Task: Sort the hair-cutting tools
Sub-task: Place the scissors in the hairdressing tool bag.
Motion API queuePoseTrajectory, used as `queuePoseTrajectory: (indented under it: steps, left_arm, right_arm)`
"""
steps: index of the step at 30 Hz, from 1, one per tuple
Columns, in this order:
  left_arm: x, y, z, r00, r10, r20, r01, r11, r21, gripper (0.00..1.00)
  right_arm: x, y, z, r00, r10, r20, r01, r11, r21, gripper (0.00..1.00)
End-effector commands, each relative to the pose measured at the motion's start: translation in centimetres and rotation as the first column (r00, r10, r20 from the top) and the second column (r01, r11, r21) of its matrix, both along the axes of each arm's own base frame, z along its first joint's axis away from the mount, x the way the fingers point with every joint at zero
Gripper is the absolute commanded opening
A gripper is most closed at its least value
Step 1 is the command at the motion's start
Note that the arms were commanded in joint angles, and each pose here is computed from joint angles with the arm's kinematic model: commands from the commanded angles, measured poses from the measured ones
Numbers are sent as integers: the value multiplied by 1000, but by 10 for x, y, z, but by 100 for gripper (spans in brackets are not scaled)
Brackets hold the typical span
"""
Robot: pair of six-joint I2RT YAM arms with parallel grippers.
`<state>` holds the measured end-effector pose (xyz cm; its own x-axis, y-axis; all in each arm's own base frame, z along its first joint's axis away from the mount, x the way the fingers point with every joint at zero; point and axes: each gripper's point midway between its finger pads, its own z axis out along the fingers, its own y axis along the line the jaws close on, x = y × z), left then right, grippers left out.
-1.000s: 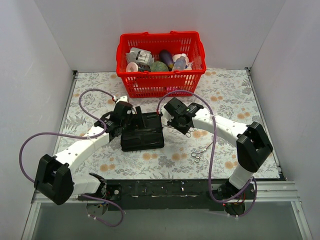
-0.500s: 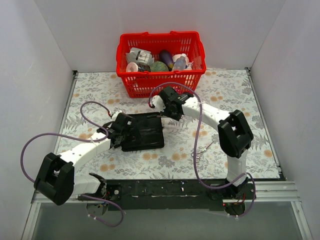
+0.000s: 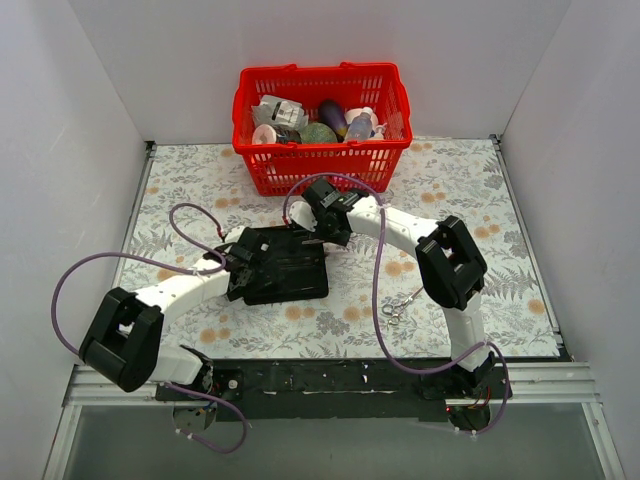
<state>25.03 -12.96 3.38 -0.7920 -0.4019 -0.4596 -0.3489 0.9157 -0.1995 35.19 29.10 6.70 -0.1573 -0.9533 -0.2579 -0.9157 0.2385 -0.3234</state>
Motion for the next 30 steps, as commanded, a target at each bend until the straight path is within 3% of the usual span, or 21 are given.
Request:
queuePoseTrajectory:
  steps: [1, 5, 9, 21, 30]
  left_arm:
    - [7, 6, 8, 999, 39, 21, -40, 999, 18, 98]
    - [26, 9, 46, 993, 53, 101, -57, 998, 33, 98]
    - [37, 18, 55, 991, 73, 113, -80, 995, 63, 98]
    - [56, 32, 22, 979, 180, 96, -189, 977, 95, 98]
    - [89, 17, 36, 972, 180, 152, -181, 984, -11, 98]
  right_arm:
    - [2, 4, 14, 999, 26, 29, -26, 1000, 13, 1]
    - [4, 4, 19, 998, 27, 50, -28, 1000, 12, 1]
    - [8, 7, 15, 999, 23, 49, -24, 1000, 10, 1]
    - [12, 22, -7, 999, 34, 22, -33, 999, -14, 1]
    - [10, 22, -8, 999, 34, 15, -34, 999, -13, 1]
